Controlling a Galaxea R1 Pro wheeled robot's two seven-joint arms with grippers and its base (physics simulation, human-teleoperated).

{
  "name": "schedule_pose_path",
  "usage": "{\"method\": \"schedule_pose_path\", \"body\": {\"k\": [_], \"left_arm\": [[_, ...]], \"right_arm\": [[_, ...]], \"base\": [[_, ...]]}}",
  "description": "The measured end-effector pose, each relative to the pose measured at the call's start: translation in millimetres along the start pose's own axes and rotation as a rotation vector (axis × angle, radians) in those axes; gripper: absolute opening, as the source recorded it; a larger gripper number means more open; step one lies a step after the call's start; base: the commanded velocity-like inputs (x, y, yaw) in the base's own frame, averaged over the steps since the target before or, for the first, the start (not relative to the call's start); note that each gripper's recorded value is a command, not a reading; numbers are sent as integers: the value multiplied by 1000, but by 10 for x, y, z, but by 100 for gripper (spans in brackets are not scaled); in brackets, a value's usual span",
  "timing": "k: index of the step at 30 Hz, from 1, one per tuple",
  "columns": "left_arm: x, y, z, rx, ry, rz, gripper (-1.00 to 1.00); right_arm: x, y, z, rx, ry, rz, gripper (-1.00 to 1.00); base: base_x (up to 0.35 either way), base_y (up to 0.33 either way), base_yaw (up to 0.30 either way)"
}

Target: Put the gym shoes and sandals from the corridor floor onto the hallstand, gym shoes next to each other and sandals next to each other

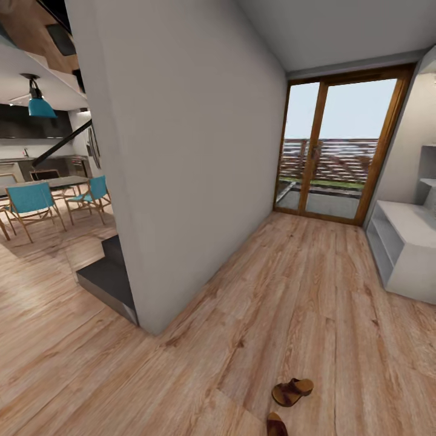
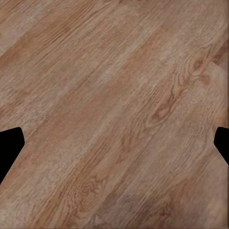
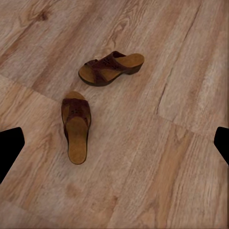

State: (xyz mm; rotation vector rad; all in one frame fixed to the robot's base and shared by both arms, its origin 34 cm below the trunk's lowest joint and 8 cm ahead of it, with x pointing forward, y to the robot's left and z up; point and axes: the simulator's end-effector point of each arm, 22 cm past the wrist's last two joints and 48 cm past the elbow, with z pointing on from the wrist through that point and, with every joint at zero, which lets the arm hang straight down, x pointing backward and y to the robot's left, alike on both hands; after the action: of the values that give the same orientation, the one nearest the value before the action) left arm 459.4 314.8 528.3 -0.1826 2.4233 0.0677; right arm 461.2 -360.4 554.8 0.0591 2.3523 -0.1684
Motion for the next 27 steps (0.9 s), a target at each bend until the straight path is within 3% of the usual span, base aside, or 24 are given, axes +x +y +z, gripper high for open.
{"method": "schedule_pose_path", "body": {"k": [15,27], "left_arm": [[-6,3,0,-1,-1,-7,100],[-6,2,1,-1,-1,-7,100]], "right_arm": [[-15,-19,1,5,-3,3,100],[-18,-25,2,7,-3,5,100]], "base": [[0,-8,-4],[0,0,-183]]}}
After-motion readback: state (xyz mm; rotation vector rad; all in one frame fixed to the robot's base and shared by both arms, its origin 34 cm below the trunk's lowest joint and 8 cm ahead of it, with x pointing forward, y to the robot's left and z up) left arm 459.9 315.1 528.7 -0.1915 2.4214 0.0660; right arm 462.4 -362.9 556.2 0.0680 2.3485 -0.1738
